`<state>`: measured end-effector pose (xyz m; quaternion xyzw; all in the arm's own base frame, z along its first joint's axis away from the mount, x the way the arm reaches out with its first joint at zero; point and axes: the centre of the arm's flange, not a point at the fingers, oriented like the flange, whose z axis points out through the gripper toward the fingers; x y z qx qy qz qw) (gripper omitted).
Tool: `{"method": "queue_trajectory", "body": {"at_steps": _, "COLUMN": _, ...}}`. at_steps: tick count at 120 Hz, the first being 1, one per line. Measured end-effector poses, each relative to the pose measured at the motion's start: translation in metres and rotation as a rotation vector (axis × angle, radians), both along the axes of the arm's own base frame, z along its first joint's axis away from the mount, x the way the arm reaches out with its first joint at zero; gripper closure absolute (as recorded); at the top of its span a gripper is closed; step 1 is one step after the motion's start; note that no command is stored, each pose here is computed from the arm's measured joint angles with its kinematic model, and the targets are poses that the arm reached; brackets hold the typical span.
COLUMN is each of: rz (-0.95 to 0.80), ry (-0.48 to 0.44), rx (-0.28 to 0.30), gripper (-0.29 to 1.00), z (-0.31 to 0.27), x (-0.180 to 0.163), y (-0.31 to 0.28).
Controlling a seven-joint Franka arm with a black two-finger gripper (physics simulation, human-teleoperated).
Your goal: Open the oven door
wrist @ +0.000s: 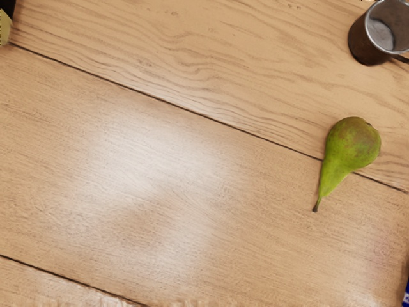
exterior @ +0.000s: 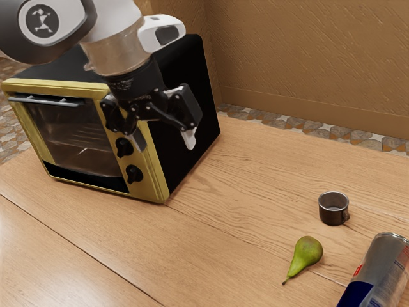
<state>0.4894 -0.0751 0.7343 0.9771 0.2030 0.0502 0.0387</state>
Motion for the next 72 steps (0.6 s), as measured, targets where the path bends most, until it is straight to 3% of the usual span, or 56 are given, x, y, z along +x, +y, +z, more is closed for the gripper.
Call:
{"method": "queue_trajectory", "body": {"at_steps": 17, "rz": 0.348, "ry": 0.008, "rx": -0.025, "gripper": 0.0, "z": 0.015, "x": -0.017, "y": 0.012}}
{"method": "queue_trajectory", "body": {"at_steps": 36, "rz": 0.853, "ry": -0.006, "rx": -0.048, "gripper": 0.0, "z": 0.03, "x": -0.023, "y": 0.121}}
{"method": "queue_trajectory", "body": {"at_steps": 51, "rz": 1.222, "ry": -0.089, "rx": -0.066, "gripper": 0.0, "z": 0.049, "x": -0.044, "y": 0.214}}
{"method": "queue_trajectory", "body": {"at_steps": 72, "rz": 1.449, "ry": -0.196, "rx": -0.155, "gripper": 0.0, "z": 0.027, "x": -0.07, "y": 0.249}}
